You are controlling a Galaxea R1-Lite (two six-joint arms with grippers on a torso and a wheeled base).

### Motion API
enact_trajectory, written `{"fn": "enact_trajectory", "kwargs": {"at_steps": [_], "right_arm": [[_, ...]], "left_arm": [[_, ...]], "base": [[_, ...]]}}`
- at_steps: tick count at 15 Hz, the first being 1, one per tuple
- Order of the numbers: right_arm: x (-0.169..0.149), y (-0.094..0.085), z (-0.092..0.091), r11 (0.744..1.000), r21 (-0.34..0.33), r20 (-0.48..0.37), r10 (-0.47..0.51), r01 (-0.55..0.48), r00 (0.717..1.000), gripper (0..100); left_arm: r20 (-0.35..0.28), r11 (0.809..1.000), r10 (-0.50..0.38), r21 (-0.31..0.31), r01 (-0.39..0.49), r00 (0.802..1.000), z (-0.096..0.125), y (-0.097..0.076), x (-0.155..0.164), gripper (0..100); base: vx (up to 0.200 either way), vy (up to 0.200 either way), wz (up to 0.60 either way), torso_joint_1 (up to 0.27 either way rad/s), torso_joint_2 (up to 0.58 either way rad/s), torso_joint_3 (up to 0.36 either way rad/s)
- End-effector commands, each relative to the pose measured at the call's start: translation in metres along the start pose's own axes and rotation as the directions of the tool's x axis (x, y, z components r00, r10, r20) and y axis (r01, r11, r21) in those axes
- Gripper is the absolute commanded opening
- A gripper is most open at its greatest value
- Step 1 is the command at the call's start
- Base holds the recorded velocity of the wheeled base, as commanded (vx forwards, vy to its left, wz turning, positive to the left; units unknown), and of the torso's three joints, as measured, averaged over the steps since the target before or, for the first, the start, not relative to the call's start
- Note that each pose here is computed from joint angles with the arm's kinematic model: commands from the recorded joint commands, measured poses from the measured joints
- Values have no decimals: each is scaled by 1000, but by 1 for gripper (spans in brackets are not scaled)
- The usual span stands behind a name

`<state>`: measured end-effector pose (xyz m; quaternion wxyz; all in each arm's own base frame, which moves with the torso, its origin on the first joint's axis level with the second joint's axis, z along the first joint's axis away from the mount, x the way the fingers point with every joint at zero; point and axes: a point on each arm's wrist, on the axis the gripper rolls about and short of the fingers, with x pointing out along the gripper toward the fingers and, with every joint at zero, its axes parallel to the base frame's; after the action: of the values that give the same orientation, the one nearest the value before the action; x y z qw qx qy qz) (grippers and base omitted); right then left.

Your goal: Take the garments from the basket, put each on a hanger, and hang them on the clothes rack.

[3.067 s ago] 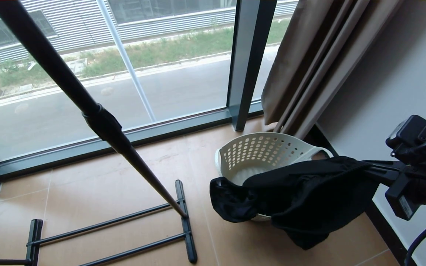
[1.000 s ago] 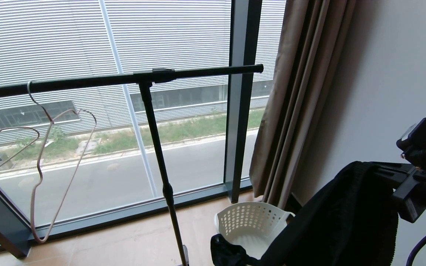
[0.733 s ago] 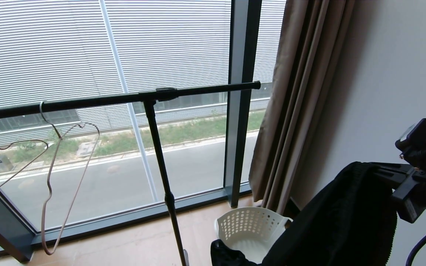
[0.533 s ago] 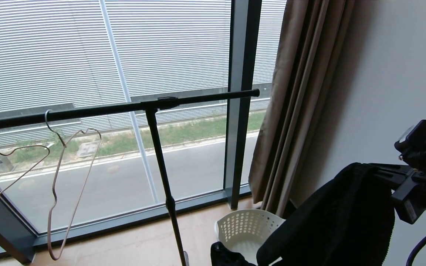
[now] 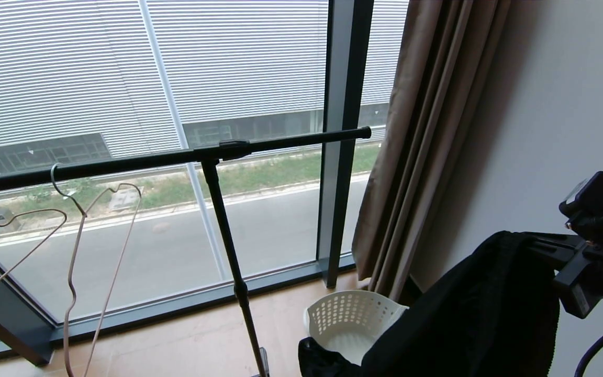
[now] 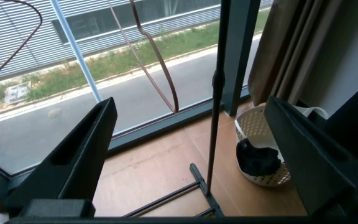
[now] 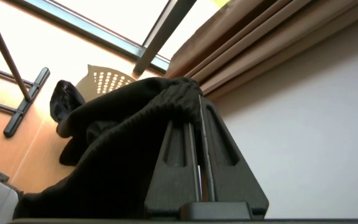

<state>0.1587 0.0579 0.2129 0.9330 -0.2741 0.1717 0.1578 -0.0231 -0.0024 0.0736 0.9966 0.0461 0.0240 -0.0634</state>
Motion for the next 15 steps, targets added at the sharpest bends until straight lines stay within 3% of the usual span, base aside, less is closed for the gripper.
{"fn": "enact_trajectory", "kwargs": {"at_steps": [1,9,11,15], "right_arm": [[2,2,-3,1000,-2,0,-1,1,1000,0],[2,2,-4,1000,-3,15,-13,13,1000,0],[2,2,-3,1000,-3,18,-17,17,1000,0],[2,-2,-4,999,5,13,-33,33,999,0]], "left_arm": [[0,1000,2,-5,-2,1000,0,0,0,100],[-1,1000,2,-3,-2,1000,0,0,0,100],[-1,1000,0,-5,0,1000,0,0,0,100],[-1,1000,0,-5,0,1000,0,0,0,100]], "base": [[0,0,0,7,2,-71],[0,0,525,1,0,-3],[0,0,0,0,0,0],[-200,50,0,5,7,-2]]}}
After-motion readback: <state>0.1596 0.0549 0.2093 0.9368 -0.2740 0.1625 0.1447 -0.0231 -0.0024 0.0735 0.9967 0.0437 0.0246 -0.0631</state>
